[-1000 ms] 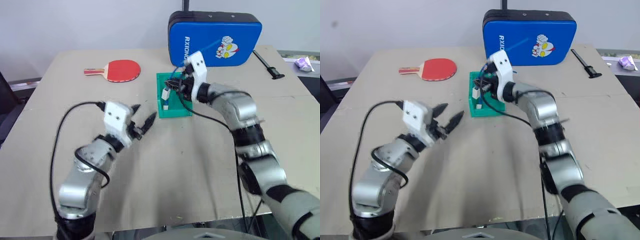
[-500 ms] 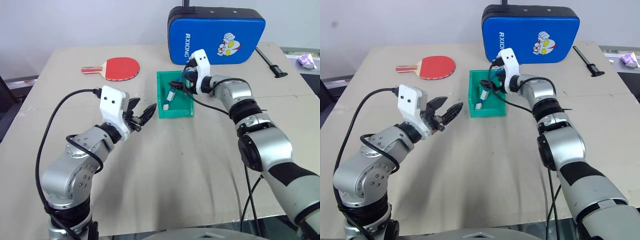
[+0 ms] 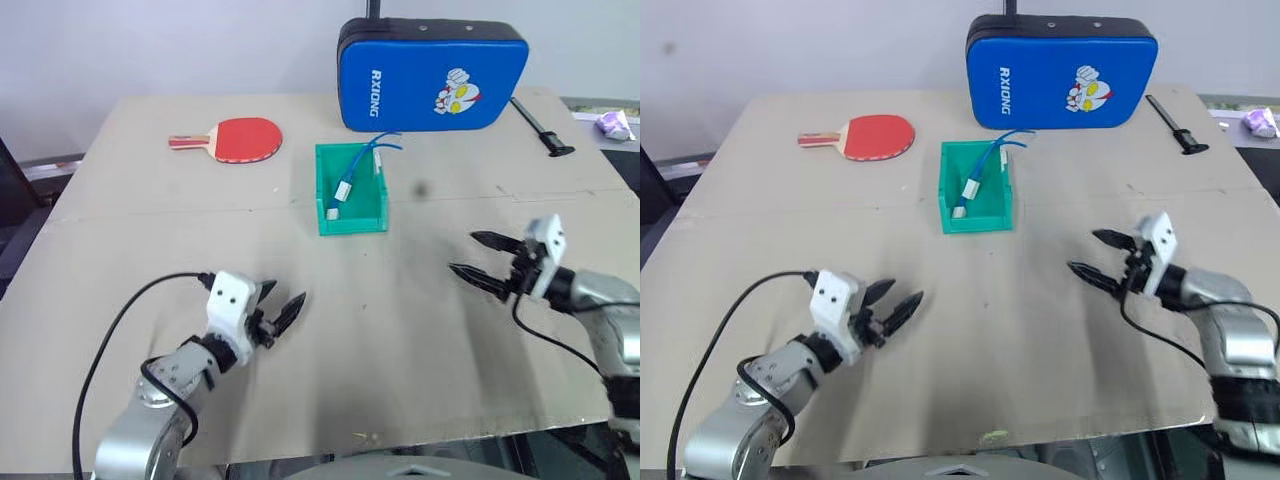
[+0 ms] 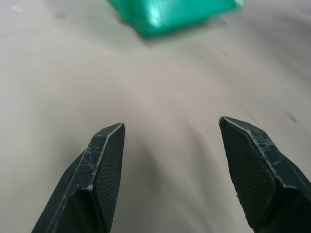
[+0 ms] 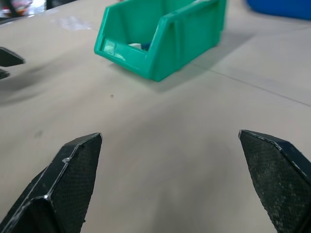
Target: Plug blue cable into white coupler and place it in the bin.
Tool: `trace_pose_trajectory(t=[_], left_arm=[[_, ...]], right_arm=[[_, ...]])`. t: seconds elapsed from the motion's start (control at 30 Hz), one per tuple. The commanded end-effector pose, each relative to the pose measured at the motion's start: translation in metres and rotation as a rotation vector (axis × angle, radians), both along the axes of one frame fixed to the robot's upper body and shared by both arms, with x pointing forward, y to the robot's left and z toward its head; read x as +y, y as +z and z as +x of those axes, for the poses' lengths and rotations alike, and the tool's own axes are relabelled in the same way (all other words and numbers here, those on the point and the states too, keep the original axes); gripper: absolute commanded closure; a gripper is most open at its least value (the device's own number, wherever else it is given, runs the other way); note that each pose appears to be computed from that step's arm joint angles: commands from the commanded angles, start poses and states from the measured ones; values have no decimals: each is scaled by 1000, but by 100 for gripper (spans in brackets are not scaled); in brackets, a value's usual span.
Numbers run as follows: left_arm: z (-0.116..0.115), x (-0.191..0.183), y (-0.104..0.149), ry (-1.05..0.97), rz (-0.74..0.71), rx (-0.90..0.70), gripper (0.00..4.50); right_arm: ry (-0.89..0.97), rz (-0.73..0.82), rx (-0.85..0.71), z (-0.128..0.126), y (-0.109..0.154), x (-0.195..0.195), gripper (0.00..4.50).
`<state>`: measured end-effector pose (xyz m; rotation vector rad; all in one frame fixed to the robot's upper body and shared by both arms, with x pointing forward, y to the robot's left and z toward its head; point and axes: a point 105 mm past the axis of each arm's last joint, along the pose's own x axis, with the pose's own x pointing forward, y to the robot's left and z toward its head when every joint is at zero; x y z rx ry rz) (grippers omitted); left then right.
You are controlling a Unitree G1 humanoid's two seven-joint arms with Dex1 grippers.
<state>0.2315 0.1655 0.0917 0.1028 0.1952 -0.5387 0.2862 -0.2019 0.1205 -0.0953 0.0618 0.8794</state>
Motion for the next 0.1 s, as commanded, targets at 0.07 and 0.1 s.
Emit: trace_pose_trajectory(t=[0.07, 0.1], left_arm=[[-9, 0, -4, -62, 53, -49, 133], [-11, 0, -6, -71, 51, -49, 133]], right_arm=[[-9, -27, -22, -19, -5, -11, 5], [-15, -24, -13, -20, -8, -11, 5]])
